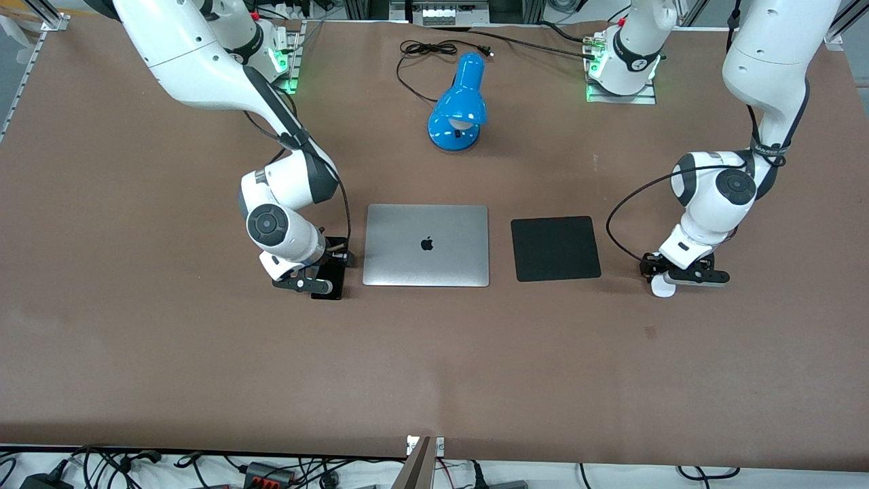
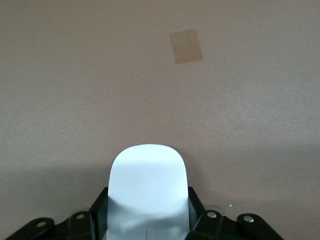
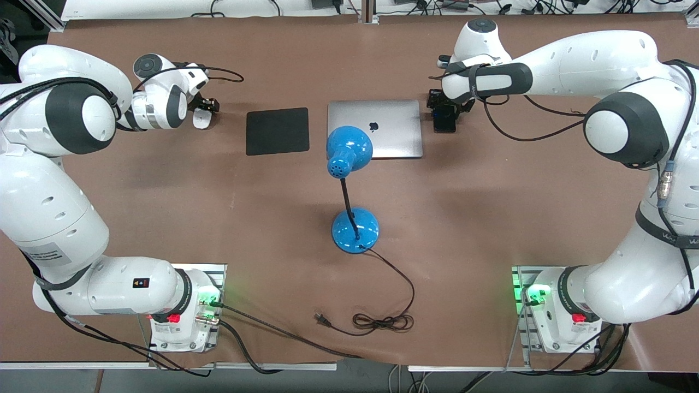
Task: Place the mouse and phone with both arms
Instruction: 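Place the phone by the laptop while the left gripper carries the mouse, then raise the right gripper from the phone while the left gripper lowers the mouse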
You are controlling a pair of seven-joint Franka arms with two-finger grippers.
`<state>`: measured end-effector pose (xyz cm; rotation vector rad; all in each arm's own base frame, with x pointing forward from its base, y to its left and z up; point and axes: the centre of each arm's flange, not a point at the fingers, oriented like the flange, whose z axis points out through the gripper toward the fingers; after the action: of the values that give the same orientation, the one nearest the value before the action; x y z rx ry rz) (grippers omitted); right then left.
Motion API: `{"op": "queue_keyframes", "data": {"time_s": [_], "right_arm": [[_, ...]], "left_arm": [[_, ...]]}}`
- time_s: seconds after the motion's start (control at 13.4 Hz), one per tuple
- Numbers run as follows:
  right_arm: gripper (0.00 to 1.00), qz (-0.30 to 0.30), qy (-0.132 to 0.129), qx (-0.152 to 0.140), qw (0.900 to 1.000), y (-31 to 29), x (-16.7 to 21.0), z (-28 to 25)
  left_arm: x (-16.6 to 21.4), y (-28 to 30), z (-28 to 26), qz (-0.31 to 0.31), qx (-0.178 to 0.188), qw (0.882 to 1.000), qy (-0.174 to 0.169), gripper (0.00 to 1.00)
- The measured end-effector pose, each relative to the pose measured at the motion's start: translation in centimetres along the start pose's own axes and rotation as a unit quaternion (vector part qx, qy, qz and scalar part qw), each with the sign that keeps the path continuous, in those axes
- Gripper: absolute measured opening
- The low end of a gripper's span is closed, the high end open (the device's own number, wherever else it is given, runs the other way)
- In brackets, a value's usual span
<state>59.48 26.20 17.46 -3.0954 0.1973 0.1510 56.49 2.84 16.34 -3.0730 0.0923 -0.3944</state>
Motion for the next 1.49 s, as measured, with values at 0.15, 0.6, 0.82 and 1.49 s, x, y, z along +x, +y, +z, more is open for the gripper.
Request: {"op": "queue_keyframes", "data": {"time_s": [0.15, 0.6, 0.82, 1.49], "right_arm": [[0.80, 0.000, 0.000, 0.000, 1.000, 0.0, 0.0, 0.0], [1.00, 0.012, 0.007, 0.001, 1.000, 0.5, 1.3, -1.6], [1.00, 0.061, 0.018, -0.007, 0.998, 5.6, 5.2, -13.9], [1.00, 0.104, 0.005, -0.027, 0.994, 23.0, -0.5, -37.1]], "left_arm": [[0.4, -0.1, -0.3, -0.001, 0.000, 1.000, 0.001, 0.62], [8.9, -0.5, -10.5, 0.003, -0.005, 0.992, -0.126, 0.62], [13.4, 2.8, -17.7, 0.022, -0.017, 0.984, -0.175, 0.62], [7.7, 25.3, -13.3, -0.024, -0.052, 0.981, -0.185, 0.62]]}}
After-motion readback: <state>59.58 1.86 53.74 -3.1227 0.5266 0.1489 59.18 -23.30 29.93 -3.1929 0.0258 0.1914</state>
